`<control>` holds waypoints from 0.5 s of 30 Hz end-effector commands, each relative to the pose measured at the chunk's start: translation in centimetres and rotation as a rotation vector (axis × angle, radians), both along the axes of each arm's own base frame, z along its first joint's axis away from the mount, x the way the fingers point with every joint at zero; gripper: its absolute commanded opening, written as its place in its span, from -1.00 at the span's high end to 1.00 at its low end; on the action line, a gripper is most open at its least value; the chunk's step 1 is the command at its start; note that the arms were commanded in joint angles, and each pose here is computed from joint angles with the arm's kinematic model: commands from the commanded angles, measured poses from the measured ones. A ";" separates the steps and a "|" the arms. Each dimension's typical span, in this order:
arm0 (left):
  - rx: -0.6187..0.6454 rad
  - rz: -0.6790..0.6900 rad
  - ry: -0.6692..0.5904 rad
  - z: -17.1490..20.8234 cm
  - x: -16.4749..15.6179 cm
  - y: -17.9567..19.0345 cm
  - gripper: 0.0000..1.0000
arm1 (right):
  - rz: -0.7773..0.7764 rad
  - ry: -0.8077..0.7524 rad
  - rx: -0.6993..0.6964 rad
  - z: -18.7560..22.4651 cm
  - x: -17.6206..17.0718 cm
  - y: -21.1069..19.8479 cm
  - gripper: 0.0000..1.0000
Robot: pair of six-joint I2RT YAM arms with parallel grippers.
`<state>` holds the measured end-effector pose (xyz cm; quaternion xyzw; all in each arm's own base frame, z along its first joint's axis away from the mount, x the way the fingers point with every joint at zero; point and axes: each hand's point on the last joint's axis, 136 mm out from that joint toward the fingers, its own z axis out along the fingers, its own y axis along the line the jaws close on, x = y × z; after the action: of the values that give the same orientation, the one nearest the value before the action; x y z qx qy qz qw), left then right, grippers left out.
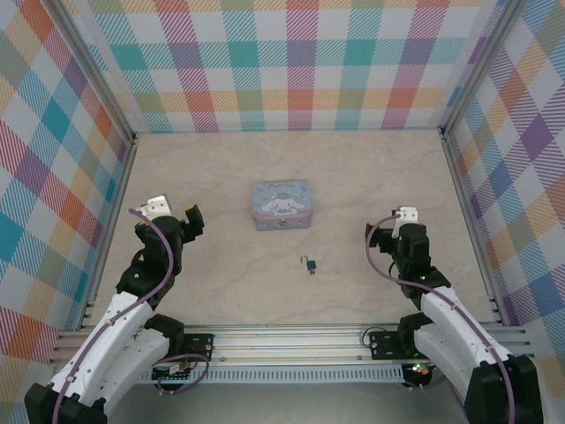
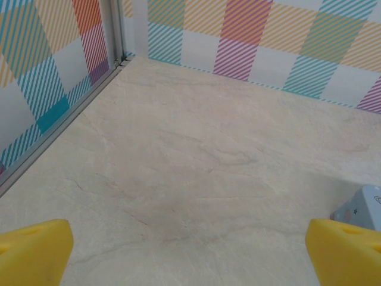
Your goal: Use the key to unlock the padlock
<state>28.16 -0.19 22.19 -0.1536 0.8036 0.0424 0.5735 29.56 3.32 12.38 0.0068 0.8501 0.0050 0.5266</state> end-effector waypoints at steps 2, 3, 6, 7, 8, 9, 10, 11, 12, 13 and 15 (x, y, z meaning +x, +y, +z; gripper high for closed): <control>0.009 0.016 0.001 -0.1 0.1 0.5 -1.00 | -0.008 -0.058 0.005 -0.1 1.3 -0.5 -1.00; 0.009 0.016 0.002 0.0 0.0 0.6 -1.00 | -0.008 -0.057 0.010 -0.5 1.6 -0.6 -0.99; 0.010 0.013 0.003 0.0 0.0 0.5 -1.00 | 0.016 -0.054 0.000 -0.7 2.5 -0.4 -0.99; 0.009 0.013 0.002 0.1 0.0 0.5 -1.00 | 0.030 -0.068 -0.005 -0.6 2.9 -0.3 -0.99; 0.008 0.012 0.002 0.1 0.1 0.5 -1.00 | 0.051 -0.086 -0.008 -0.5 3.3 0.0 -0.99; 0.005 0.010 0.003 0.1 0.1 0.4 -1.00 | 0.071 -0.101 -0.008 -0.4 3.7 0.3 -0.99; 0.004 0.008 0.003 0.1 0.1 0.4 -1.00 | 0.087 -0.108 -0.009 -0.4 4.1 0.5 -0.99; 0.002 0.006 0.003 0.1 0.1 0.4 -1.00 | 0.111 -0.121 -0.011 -0.3 4.5 0.8 -0.99; 0.001 0.004 0.004 0.0 0.1 0.3 -1.00 | 0.133 -0.131 -0.014 -0.2 4.9 1.2 -1.00; -0.001 0.004 0.006 0.0 0.1 0.3 -1.00 | 0.153 -0.144 -0.016 0.0 5.2 1.5 -0.99; -0.001 -0.003 0.008 -0.1 0.2 0.2 -1.00 | 0.194 -0.191 -0.012 0.4 5.7 2.3 -0.99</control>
<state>28.26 -0.28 21.95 -0.1510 0.8070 0.0396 0.5695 33.37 3.87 8.79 -0.0374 0.8476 0.0239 0.5288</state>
